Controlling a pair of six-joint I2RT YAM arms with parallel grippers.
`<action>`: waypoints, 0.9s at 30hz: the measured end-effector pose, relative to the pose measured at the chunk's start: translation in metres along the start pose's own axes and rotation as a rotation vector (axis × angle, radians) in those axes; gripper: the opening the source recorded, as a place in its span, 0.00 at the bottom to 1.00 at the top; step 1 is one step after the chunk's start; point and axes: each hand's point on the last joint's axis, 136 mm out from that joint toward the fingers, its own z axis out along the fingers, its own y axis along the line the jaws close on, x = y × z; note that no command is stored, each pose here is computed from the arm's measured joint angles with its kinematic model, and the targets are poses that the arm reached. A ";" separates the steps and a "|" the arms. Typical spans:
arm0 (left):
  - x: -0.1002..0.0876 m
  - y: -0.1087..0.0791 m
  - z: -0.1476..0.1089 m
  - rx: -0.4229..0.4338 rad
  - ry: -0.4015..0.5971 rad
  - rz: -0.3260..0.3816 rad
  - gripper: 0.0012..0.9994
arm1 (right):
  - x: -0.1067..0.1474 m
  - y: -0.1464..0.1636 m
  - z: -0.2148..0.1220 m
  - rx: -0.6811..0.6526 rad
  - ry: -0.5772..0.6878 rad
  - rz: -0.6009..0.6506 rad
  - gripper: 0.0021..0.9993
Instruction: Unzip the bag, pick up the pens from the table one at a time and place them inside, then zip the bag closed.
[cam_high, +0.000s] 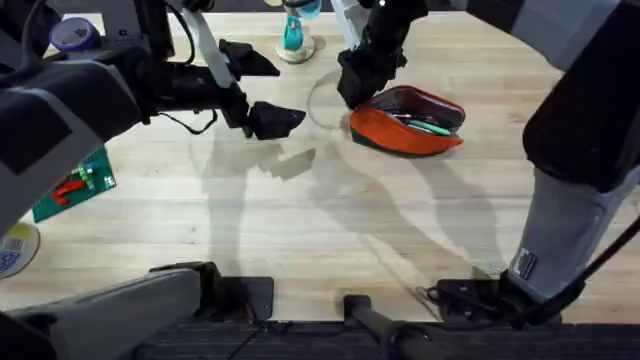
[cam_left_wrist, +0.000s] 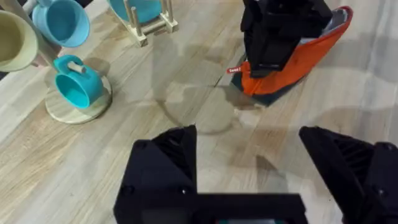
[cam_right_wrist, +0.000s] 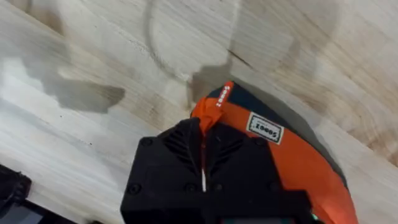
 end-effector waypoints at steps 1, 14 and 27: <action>0.000 0.000 0.000 0.000 0.000 0.000 0.99 | 0.000 0.000 0.000 0.000 0.000 0.000 0.03; 0.000 0.000 0.000 0.000 0.000 0.000 0.99 | 0.003 0.001 -0.001 -0.005 0.014 0.005 0.03; 0.000 0.000 0.000 0.000 0.000 0.000 0.99 | -0.003 0.003 -0.019 -0.003 -0.011 0.001 0.03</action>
